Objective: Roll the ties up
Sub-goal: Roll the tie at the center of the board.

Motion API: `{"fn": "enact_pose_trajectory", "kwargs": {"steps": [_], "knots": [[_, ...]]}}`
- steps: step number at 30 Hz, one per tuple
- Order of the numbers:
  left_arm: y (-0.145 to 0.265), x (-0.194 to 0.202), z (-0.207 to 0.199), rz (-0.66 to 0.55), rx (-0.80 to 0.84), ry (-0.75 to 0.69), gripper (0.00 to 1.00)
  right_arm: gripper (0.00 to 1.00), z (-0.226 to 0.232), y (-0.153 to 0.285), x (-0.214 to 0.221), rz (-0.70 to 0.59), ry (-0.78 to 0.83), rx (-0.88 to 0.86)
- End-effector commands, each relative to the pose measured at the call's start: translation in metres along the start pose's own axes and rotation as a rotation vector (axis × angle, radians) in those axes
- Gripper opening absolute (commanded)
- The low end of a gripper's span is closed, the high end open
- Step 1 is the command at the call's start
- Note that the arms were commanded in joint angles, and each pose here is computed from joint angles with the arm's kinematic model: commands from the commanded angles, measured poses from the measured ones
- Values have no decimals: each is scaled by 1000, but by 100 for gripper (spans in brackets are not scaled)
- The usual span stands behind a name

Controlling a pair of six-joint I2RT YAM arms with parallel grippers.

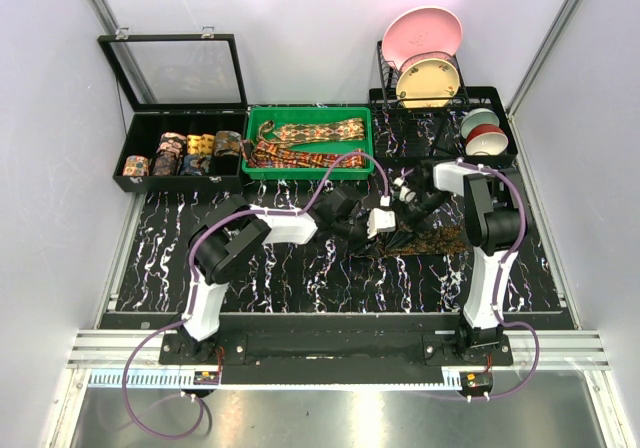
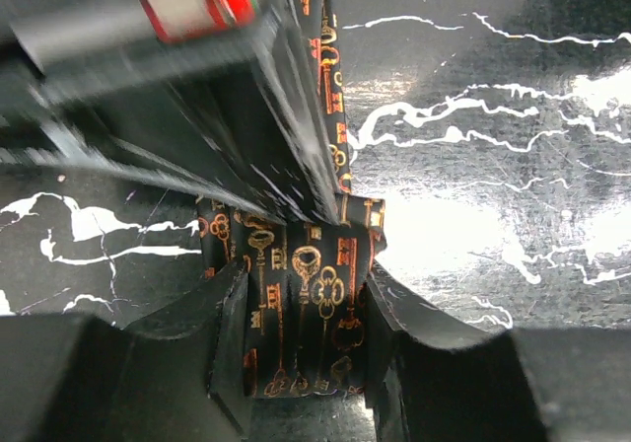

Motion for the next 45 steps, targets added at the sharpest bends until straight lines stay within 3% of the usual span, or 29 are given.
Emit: {"fn": "enact_pose_trajectory", "kwargs": {"steps": [1,5,11,14,24,33,38,45], "knots": [[5,29,-10,100,0,38,9,24,3,35,-14,-111,27,-66],[5,33,-10,104,5,39,9,21,-10,28,-11,-78,9,36],[6,32,-9,92,10,50,12,14,-21,21,-24,-87,115,225],[10,29,-6,64,2,66,20,11,-28,18,-25,-71,109,272],[33,-8,12,-232,-121,165,37,9,-36,14,-22,-45,117,328],[33,-16,25,-292,-188,245,36,8,-36,14,-22,-42,122,336],[30,2,20,-207,-184,204,34,8,-36,13,-21,-35,125,335],[27,41,12,59,-209,101,30,11,-29,15,-22,-43,145,290]]}}
Point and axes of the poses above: each gripper's point midway between its finger pads, its own y axis back along the fingers, its own z axis along the line the jaws close on, x = y × z, the point moved 7 cm from there along y, back along the fingers, and after that the axes turned 1 degree about y, right-handed, at the moved point
